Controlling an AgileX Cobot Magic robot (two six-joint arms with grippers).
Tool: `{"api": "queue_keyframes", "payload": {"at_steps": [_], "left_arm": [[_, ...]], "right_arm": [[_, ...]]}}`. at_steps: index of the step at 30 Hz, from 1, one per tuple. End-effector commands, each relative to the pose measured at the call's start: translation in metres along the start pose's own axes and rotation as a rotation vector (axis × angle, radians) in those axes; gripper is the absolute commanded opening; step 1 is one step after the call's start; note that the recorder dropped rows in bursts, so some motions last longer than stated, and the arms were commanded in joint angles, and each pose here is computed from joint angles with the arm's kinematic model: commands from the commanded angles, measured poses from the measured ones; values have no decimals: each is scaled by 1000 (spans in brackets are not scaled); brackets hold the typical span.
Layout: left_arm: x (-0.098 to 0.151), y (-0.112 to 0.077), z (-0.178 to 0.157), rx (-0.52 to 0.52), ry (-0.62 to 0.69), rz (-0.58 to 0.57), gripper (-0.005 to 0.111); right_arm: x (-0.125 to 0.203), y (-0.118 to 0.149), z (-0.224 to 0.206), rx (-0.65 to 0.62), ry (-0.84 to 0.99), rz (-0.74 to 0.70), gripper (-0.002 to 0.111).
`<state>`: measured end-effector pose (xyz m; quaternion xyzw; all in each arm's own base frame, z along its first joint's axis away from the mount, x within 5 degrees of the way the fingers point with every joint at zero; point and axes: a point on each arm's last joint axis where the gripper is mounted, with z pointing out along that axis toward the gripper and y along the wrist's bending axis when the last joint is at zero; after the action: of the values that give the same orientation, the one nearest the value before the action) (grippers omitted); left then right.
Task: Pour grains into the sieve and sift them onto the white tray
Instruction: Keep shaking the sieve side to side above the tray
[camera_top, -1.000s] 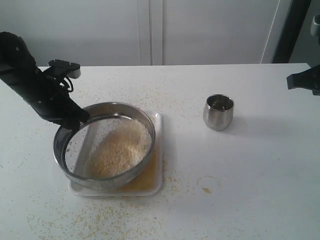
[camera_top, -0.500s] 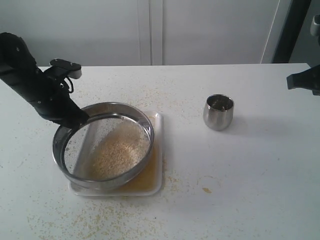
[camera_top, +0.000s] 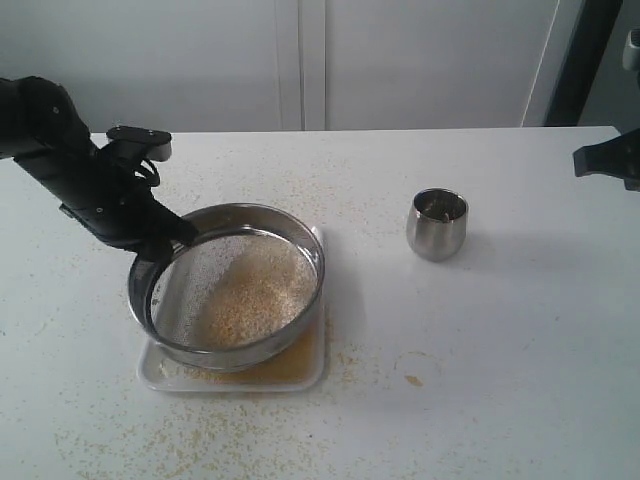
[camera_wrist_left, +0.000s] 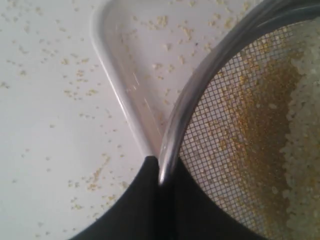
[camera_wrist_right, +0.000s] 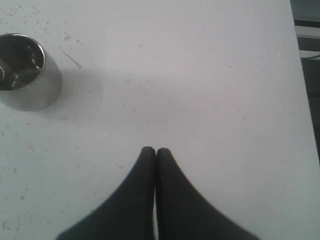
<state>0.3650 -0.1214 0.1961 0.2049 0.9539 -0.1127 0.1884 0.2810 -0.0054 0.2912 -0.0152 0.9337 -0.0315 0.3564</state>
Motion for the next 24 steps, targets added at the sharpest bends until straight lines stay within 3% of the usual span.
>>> {"api": "queue_keyframes", "payload": {"at_steps": [1, 3, 5, 7, 9, 11, 12, 13, 14, 15, 16, 21, 24], "left_arm": [[-5, 13, -9, 3, -61, -373, 0], [-4, 12, -9, 4, -55, -313, 0], [-1, 5, -8, 22, -10, -93, 0], [3, 3, -7, 42, 31, 9, 0], [3, 11, -9, 29, 19, -129, 0], [2, 21, -11, 19, -4, -360, 0], [1, 21, -11, 25, -9, -383, 0], [0, 19, -11, 44, -15, -368, 0], [0, 12, -10, 73, -12, -305, 0], [0, 1, -9, 123, 2, -166, 0], [0, -1, -9, 126, 9, -134, 0], [0, 23, -14, 78, -26, -322, 0], [0, 24, -16, 87, -32, -335, 0]], "right_arm": [[-1, -1, -2, 0, -18, 10, 0], [-1, -1, -2, 0, -18, 10, 0], [-1, -1, -2, 0, -18, 10, 0], [-1, -1, -2, 0, -18, 10, 0], [-1, -1, -2, 0, -18, 10, 0], [-1, -1, -2, 0, -16, 10, 0], [-1, -1, -2, 0, -16, 10, 0], [-1, -1, -2, 0, -16, 10, 0], [-1, -1, -2, 0, -16, 10, 0], [-1, -1, -2, 0, -16, 10, 0], [-1, -1, -2, 0, -16, 10, 0], [-1, -1, -2, 0, -18, 10, 0], [-1, -1, -2, 0, -18, 10, 0]]}}
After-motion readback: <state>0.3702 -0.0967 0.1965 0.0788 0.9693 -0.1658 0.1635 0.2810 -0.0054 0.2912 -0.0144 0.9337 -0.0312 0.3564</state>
